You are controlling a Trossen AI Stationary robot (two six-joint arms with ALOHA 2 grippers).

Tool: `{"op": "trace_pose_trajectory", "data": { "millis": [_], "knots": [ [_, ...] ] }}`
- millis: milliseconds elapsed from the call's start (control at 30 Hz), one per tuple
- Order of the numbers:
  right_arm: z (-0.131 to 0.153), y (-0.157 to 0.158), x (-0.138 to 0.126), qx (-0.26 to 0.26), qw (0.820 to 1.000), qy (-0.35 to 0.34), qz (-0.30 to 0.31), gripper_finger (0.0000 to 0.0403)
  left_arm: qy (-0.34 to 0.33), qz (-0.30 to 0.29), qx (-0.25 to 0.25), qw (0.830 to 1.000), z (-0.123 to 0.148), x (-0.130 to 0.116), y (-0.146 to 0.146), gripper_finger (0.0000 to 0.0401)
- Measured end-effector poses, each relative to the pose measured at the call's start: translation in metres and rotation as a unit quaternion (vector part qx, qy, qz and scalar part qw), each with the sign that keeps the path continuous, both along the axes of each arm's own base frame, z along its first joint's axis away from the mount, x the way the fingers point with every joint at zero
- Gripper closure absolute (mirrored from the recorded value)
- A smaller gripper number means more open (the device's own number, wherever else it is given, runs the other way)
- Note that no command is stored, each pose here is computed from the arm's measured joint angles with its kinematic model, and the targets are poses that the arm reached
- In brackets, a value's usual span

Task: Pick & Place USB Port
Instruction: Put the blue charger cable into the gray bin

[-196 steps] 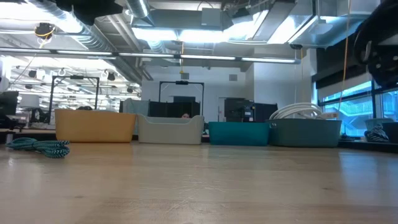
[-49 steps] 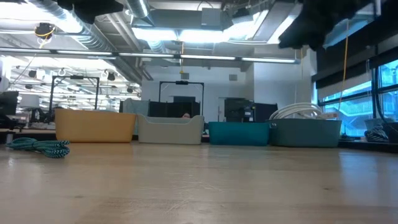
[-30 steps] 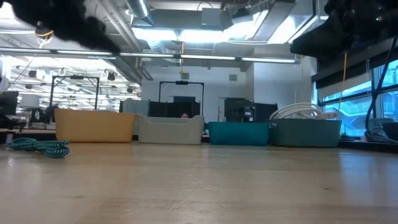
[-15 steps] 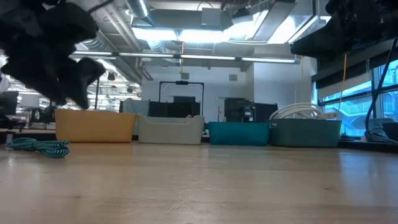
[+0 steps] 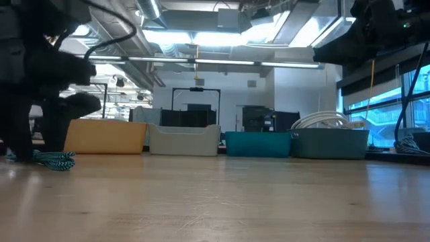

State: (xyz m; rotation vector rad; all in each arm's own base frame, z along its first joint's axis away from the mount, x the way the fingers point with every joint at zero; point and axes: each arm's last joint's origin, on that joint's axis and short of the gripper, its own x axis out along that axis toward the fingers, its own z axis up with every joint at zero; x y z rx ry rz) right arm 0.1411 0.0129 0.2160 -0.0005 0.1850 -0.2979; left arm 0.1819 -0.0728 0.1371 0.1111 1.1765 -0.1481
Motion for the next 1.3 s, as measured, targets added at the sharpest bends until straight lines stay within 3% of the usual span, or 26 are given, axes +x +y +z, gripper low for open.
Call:
{"op": "trace_pose_trajectory", "data": {
  "millis": [133, 300, 533, 667, 833, 1100, 1300],
  "knots": [
    [0.0, 0.0, 0.0, 0.001, 1.0, 0.0, 0.0, 0.0261, 0.021, -0.012, 0.027, 0.999, -0.008, 0.002, 0.0, 0.0275],
    [0.0, 0.0, 0.0, 0.001, 1.0, 0.0, 0.0, 0.0261, 0.005, 0.004, 0.041, 0.999, -0.009, 0.007, 0.004, 0.0377],
    [0.0, 0.0, 0.0, 0.001, 1.0, 0.0, 0.0, 0.0261, -0.107, 0.03, 0.106, 0.988, 0.041, 0.041, 0.028, 0.0379],
    [0.0, 0.0, 0.0, 0.001, 1.0, 0.0, 0.0, 0.0261, -0.164, 0.046, 0.166, 0.971, 0.078, 0.064, 0.064, 0.0379],
    [0.0, 0.0, 0.0, 0.001, 1.0, -0.001, -0.001, 0.0261, -0.148, 0.061, 0.231, 0.96, 0.099, 0.07, 0.13, 0.0379],
    [0.0, 0.0, 0.0, 0.001, 1.0, -0.001, 0.0, 0.026, -0.124, 0.114, 0.254, 0.952, 0.116, 0.06, 0.222, 0.0379],
    [0.0, 0.0, 0.0, 0.001, 1.0, -0.001, -0.001, 0.026, -0.098, 0.105, 0.25, 0.958, 0.108, 0.078, 0.264, 0.0379]
  ]
}}
